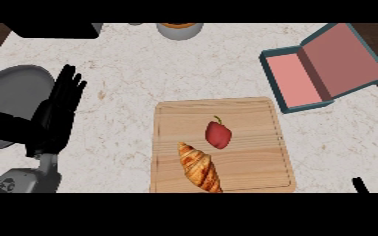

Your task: Pick the bell pepper from the cutting board and place it in the cardboard box

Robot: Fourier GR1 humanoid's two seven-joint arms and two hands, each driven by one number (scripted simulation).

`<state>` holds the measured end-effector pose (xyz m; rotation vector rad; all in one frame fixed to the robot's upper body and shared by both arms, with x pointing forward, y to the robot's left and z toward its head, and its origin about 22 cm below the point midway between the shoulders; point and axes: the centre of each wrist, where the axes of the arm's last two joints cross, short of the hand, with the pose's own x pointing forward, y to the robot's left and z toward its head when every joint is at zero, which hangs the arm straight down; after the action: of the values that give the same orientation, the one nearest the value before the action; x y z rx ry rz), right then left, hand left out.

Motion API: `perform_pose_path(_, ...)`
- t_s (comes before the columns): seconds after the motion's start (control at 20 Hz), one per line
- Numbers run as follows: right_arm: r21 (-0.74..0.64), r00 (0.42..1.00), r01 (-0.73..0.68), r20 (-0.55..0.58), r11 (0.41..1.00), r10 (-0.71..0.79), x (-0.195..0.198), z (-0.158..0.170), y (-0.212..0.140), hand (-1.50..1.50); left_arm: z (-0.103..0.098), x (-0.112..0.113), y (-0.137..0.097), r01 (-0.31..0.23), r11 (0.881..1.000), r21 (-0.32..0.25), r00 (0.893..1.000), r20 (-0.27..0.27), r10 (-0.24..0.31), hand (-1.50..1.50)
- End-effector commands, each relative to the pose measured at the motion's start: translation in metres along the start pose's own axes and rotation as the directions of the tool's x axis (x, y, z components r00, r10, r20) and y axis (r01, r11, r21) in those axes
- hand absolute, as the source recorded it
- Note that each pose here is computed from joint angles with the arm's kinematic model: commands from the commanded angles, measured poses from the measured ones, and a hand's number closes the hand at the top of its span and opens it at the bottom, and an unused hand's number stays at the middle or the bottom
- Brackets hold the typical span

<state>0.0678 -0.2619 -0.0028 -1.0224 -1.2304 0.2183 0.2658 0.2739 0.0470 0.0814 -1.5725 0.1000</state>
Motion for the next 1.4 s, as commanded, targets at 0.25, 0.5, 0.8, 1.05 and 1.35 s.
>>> perform_pose_path(0.25,0.099,0.998,-0.017,-0.057,0.995,0.022,0.081,0.007,-0.021,-1.5,-0.004,0.017,-0.023,-0.018,0.998,-0.054,1.0,-0.005,0.017,0.0)
perform_pose_path(0.5,0.118,0.995,-0.049,-0.083,0.992,0.059,0.129,0.013,-0.025,-1.5,-0.006,0.015,-0.02,-0.012,0.998,-0.055,1.0,-0.017,0.011,0.0)
perform_pose_path(0.8,0.129,0.976,-0.112,-0.172,0.985,0.134,0.181,0.01,0.012,-1.5,-0.005,0.007,-0.026,-0.011,0.999,-0.031,1.0,-0.005,0.011,0.0)
perform_pose_path(1.05,0.16,0.979,-0.116,-0.15,0.98,0.14,0.219,0.006,0.037,-1.5,-0.006,0.008,-0.018,-0.015,1.0,-0.019,1.0,-0.016,0.015,0.0)
perform_pose_path(1.35,0.148,0.969,-0.138,-0.186,0.979,0.164,0.229,-0.008,0.075,-1.5,-0.003,0.015,-0.02,-0.016,1.0,-0.015,1.0,-0.027,0.016,0.0)
